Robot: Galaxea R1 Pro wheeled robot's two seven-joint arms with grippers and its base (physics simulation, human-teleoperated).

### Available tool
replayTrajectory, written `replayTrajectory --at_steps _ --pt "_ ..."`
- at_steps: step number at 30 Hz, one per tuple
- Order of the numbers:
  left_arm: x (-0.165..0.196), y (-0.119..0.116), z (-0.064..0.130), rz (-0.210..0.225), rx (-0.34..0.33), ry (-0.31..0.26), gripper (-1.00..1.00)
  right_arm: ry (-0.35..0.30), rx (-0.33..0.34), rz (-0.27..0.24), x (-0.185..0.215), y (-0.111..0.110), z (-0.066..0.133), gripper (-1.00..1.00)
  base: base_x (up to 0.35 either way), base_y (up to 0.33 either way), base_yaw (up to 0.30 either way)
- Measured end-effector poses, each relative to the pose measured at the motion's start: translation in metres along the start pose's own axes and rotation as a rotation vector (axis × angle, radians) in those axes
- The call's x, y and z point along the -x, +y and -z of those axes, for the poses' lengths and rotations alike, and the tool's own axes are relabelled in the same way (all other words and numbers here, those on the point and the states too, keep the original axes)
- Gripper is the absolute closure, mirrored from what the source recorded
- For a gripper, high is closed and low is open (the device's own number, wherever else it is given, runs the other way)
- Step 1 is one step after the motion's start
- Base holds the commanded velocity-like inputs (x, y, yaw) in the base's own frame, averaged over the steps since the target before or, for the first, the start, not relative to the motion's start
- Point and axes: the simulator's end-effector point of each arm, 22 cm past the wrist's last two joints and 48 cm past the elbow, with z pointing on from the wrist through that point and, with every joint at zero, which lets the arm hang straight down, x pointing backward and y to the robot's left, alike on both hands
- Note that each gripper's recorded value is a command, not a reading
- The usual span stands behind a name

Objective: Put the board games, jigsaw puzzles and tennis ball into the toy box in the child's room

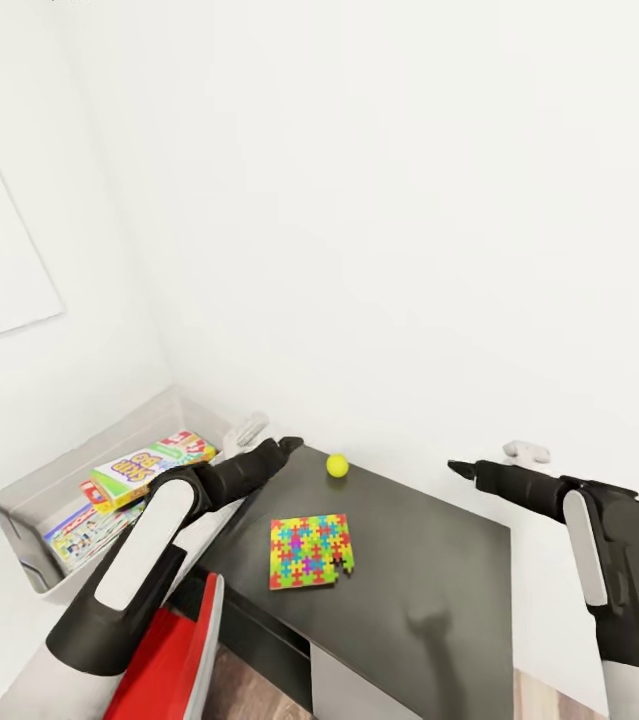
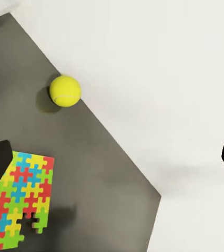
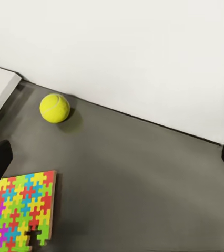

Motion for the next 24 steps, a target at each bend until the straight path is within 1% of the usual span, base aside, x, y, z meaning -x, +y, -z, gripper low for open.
replayTrajectory --at_steps 3,4,7,8,10,11,12,13,14,15,17,18,20,21,23,24 --pt "0.014 0.007 0.005 0.018 0.024 -0.010 -1.00 0.037 -0.041 -0.035 0.000 -0.011 -0.015 -1.00 0.000 0.000 0.115" --pt "0.015 0.007 0.006 0.018 0.024 -0.010 -1.00 0.037 -0.040 -0.035 0.000 -0.011 -0.015 -1.00 0.000 0.000 0.161" --pt "0.027 0.019 0.012 0.038 0.067 -0.023 -1.00 0.089 -0.052 -0.082 0.002 -0.014 -0.037 -1.00 0.000 0.000 0.202" --pt "0.027 0.018 0.012 0.039 0.067 -0.023 -1.00 0.090 -0.052 -0.083 0.002 -0.014 -0.036 -1.00 0.000 0.000 0.226" --pt "0.032 0.027 0.016 0.047 0.103 -0.028 -1.00 0.146 -0.049 -0.122 -0.005 -0.010 -0.055 -1.00 0.000 0.000 0.240" --pt "0.033 0.026 0.017 0.047 0.104 -0.028 -1.00 0.147 -0.049 -0.122 -0.004 -0.010 -0.055 -1.00 0.000 0.000 0.251" --pt "0.035 0.031 0.018 0.050 0.122 -0.030 -1.00 0.179 -0.047 -0.143 -0.009 -0.007 -0.064 -1.00 0.000 0.000 0.272" --pt "0.041 0.044 0.022 0.063 0.172 -0.038 -1.00 0.236 -0.065 -0.182 -0.016 -0.003 -0.091 -1.00 0.000 0.000 0.277" --pt "0.042 0.048 0.024 0.069 0.187 -0.041 -1.00 0.249 -0.082 -0.189 -0.018 -0.004 -0.102 -1.00 0.000 0.000 0.277" --pt "0.043 0.047 0.025 0.070 0.187 -0.041 -1.00 0.249 -0.083 -0.189 -0.017 -0.004 -0.101 -1.00 0.000 0.000 0.280" --pt "0.045 0.052 0.028 0.077 0.211 -0.045 -1.00 0.241 -0.114 -0.197 -0.012 -0.005 -0.115 -1.00 0.000 0.000 0.283" --pt "0.045 0.052 0.029 0.078 0.211 -0.045 -1.00 0.241 -0.115 -0.196 -0.012 -0.005 -0.115 -1.00 0.000 0.000 0.285" --pt "0.047 0.055 0.031 0.083 0.227 -0.047 -1.00 0.232 -0.144 -0.201 -0.007 -0.005 -0.126 -1.00 0.000 0.000 0.287" --pt "0.047 0.054 0.032 0.083 0.227 -0.047 -1.00 0.232 -0.145 -0.201 -0.006 -0.005 -0.125 -1.00 0.000 0.000 0.289" --pt "0.047 0.056 0.034 0.086 0.236 -0.047 -1.00 0.230 -0.162 -0.204 -0.004 -0.001 -0.133 -1.00 0.000 0.000 0.290" --pt "0.048 0.055 0.035 0.086 0.237 -0.047 -1.00 0.230 -0.163 -0.204 -0.004 -0.001 -0.132 -1.00 0.000 0.000 0.291"
